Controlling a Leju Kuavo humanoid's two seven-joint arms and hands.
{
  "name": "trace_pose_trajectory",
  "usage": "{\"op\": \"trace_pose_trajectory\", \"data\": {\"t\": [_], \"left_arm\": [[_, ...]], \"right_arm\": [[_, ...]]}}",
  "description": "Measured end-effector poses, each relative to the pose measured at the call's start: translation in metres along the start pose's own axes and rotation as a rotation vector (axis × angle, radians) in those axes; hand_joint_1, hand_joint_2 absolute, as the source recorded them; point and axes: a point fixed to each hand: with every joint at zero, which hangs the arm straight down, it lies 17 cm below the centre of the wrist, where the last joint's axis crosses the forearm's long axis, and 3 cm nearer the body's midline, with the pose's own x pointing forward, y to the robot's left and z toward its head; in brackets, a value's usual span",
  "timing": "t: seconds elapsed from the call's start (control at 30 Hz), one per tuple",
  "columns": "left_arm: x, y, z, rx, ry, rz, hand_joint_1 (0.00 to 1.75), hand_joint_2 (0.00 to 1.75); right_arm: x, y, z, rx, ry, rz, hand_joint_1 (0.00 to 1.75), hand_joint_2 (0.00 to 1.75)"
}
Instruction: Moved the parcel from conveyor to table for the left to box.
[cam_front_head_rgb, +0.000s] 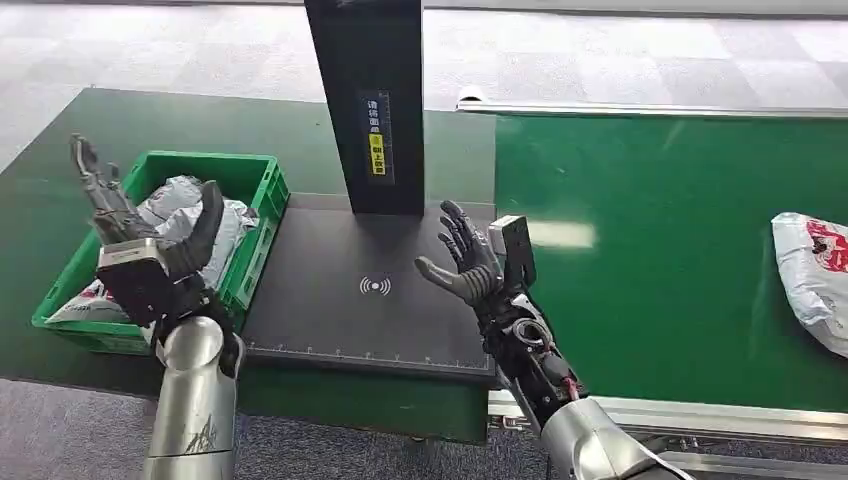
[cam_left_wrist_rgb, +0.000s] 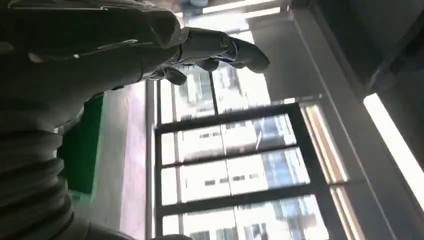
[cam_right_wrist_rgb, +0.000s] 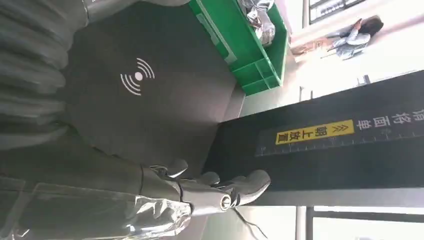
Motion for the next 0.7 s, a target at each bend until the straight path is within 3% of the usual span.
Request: {"op": "trace_pose_trajectory", "data": {"t": [0.17,0.33,0.47,0.7], "left_arm": [[-0.027,-0.064,0.051,-0.244,0.235,0.168,0.0,1.75],[-0.045,-0.093,0.096,-0.362,0.385,0.344,0.0,1.75],[-0.061,-0.101,0.12,-0.406,0.454,0.344,0.0,1.75],[-0.083,-0.099,0.136,-0.425,0.497,0.233,0.0,1.75]], "right_arm": [[0.005,-0.006,-0.001,-0.016,-0.014,0.009,0.0,1.75],[0.009,-0.006,0.0,-0.027,-0.03,0.022,0.0,1.75],[0.01,-0.003,0.001,-0.024,-0.035,0.028,0.0,1.75],[0.014,0.003,-0.002,-0.018,-0.042,0.054,0.0,1.75]]}}
